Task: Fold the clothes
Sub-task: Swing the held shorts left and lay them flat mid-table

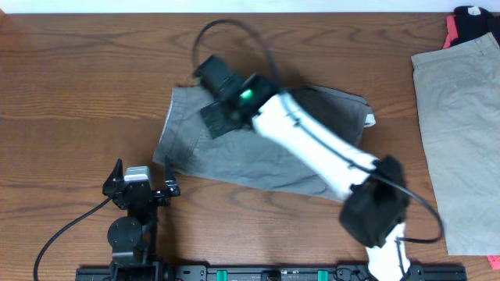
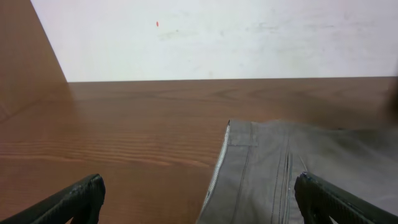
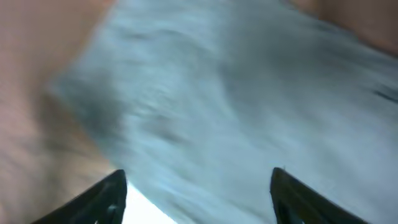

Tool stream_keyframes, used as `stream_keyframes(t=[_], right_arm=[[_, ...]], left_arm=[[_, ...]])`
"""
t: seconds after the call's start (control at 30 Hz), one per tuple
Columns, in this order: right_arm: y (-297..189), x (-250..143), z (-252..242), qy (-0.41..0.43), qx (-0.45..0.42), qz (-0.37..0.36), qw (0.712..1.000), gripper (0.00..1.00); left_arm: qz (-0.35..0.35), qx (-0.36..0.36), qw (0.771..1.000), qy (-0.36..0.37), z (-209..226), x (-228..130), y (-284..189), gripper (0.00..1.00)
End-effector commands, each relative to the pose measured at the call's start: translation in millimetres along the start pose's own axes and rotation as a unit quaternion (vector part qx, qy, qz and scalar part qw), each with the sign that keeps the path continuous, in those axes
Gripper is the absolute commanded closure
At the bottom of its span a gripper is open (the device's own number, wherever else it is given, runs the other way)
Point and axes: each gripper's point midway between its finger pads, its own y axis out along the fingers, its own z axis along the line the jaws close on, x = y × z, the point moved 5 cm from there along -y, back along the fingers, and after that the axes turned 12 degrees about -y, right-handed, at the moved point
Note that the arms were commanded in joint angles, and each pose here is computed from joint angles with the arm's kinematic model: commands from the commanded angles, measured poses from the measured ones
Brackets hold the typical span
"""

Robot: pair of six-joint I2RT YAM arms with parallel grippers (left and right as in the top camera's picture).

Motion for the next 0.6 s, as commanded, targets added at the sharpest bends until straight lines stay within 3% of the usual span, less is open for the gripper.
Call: stream_keyframes(t=[0.0, 0.03, 0.27, 0.43, 0.57], right_arm=[[-72.8, -6.5, -74.7, 0.088, -0.093, -0.033, 0.991, 0.14], [-81.4, -15.4, -89.9, 0.103, -0.107, -0.02, 0.989, 0.01], [-107.9, -93.1, -188.0, 0.244, -0.178, 0.116, 0.946, 0.01], [-88.5, -140.8, -218.3, 0.304, -0.175, 0.196, 0.916, 0.01], [-53.9, -164.9, -220.6, 0.33, -0.126, 0.221, 0.909, 0.01]], left_arm=[[0.022, 0.019, 1.0, -0.002, 6.3, -14.3, 1.3, 0.02], [0.022, 0.019, 1.0, -0.002, 6.3, -14.3, 1.3, 0.02], [0.022, 0.019, 1.0, -0.002, 6.3, -14.3, 1.3, 0.02], [0.022, 0.019, 1.0, -0.002, 6.3, -14.3, 1.3, 0.02], [0.022, 0.019, 1.0, -0.002, 6.3, -14.3, 1.3, 0.02]])
